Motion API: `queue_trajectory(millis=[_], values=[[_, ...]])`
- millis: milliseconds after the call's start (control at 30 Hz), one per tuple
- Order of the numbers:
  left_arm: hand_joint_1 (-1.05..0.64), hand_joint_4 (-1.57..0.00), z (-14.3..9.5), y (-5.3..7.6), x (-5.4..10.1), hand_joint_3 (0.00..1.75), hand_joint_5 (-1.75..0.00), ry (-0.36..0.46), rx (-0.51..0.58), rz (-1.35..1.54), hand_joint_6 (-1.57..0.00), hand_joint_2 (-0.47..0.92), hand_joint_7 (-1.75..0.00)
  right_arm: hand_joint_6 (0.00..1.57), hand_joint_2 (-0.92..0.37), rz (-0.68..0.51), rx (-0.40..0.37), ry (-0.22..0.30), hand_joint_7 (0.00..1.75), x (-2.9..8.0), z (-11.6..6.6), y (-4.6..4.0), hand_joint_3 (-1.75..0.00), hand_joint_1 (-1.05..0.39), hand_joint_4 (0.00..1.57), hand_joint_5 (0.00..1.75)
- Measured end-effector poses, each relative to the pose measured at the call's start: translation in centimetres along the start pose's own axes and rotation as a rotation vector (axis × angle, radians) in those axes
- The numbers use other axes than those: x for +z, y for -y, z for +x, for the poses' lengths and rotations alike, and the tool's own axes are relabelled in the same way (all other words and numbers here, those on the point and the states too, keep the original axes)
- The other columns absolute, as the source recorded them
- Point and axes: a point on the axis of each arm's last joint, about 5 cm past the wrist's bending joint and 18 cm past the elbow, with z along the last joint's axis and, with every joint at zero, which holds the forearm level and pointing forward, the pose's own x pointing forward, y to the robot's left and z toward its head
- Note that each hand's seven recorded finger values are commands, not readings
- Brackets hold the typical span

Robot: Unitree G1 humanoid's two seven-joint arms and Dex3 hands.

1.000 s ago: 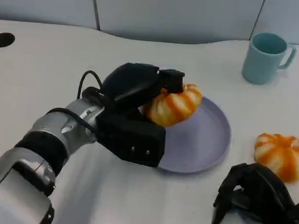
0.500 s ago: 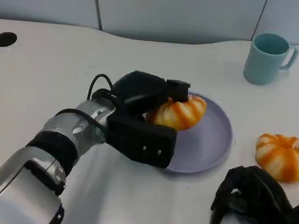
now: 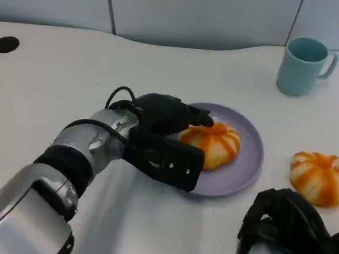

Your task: Grasp the bread from the table and place it into the plate.

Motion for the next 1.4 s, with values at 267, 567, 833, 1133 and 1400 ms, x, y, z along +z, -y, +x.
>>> queue_trajectory(millis=[267, 567, 833, 1133, 1400], values=[[-0.84, -0.04, -0.1, -1.0, 0.2, 0.36, -0.04, 0.025, 0.012, -0.061, 0.00, 0.92, -0.38, 1.57, -0.50, -0.001, 0.003, 0.002, 0.38, 0.0, 0.0, 0.01, 0.00, -1.05, 1.57, 0.60], [-0.72, 0.00, -2.0, -1.1, -1.3, 0.33, -1.11, 0.126, 0.258, -0.340, -0.16, 0.92, -0.81, 1.57, -0.51, -0.004, -0.001, 0.002, 0.39, 0.0, 0.1, -0.01, 0.00, -1.05, 1.57, 0.61], [-0.65, -0.23, -5.3, 2.2, -3.1, 0.27, -1.14, 0.234, 0.486, -0.852, -0.36, 0.92, -0.68, 1.57, -0.51, -0.007, -0.006, 0.000, 0.40, 0.1, 0.2, 0.12, 0.00, -1.05, 1.57, 0.61], [-0.60, -0.55, -8.3, 4.9, -3.1, 0.17, -0.95, 0.380, 0.653, -1.389, -0.59, 0.92, -0.41, 1.57, -0.51, -0.002, -0.006, 0.000, 0.39, 0.1, 0.3, 0.32, 0.00, -1.05, 1.57, 0.60], [-0.66, -0.56, -11.6, 8.4, -2.2, 0.43, -1.21, 0.456, 0.704, -1.817, -0.63, 0.92, -0.59, 1.57, -0.52, -0.014, -0.012, 0.003, 0.40, 0.1, 0.3, 0.29, -0.01, -1.05, 1.57, 0.61]])
